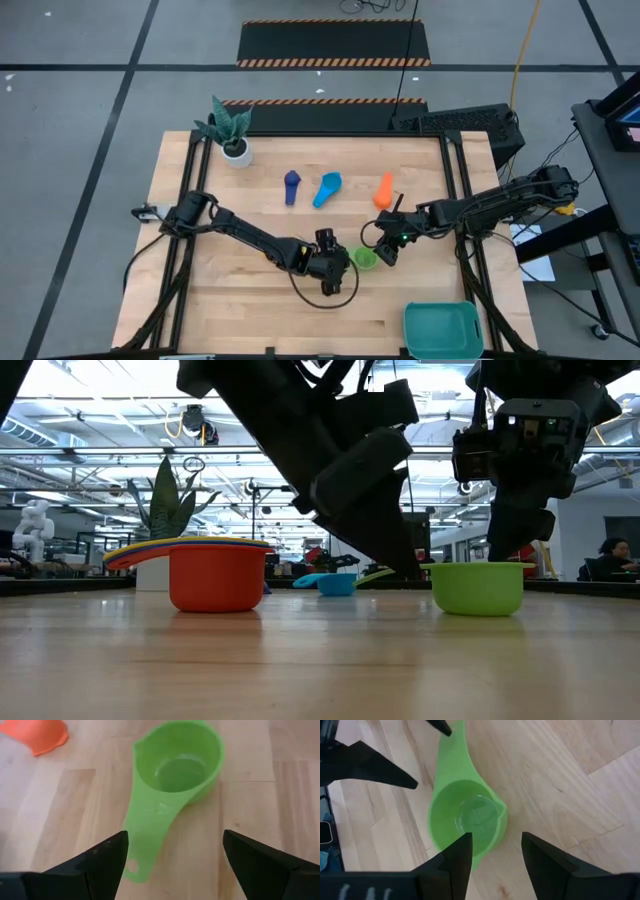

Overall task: Nest measuring cups in basket
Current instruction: Stack the green measuring cup on top of the yellow measuring cup

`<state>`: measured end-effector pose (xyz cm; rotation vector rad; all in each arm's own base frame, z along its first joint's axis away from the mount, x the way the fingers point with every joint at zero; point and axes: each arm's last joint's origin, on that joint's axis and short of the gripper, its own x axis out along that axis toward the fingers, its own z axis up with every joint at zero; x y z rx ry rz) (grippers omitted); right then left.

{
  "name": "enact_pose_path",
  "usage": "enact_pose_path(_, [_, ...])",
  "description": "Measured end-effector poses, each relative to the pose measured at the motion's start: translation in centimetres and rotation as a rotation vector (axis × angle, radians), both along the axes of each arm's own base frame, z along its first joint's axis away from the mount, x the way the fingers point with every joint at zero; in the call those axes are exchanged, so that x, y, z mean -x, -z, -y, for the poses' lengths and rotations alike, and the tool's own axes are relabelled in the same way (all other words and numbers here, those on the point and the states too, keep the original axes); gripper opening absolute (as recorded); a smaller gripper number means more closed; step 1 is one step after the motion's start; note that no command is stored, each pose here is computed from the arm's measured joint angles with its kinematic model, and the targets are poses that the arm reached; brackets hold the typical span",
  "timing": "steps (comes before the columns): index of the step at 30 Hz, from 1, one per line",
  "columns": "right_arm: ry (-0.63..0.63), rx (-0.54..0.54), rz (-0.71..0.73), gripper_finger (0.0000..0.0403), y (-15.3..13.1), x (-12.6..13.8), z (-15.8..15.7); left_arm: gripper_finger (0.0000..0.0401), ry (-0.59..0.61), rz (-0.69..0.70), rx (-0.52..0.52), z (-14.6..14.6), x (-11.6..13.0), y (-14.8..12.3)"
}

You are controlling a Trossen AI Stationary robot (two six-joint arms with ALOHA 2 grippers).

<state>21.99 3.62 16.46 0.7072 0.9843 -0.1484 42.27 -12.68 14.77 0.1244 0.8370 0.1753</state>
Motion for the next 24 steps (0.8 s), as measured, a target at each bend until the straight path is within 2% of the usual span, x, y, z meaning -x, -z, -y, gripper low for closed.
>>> enact_pose_path(6, [0.0,0.0,0.005,0.0162,0.0,0.0,0.0,0.0328,0.072,-0.036,0.002,-0.5,-0.3,0.7])
enact_pose_path(10, [-0.001,0.002,0.005,0.0162,0.0,0.0,0.0,0.0328,0.126,-0.055,-0.043,-1.2,-0.5,0.8])
enact_pose_path(18, [-0.014,0.011,0.008,0.0162,0.0,0.0,0.0,0.0328,0.204,-0.078,0.067,-1.4,-0.6,0.9])
enact_pose_path(24, [-0.014,0.011,0.009,0.0162,0.0,0.0,0.0,0.0328,0.228,-0.086,0.075,-0.6,-0.3,0.9])
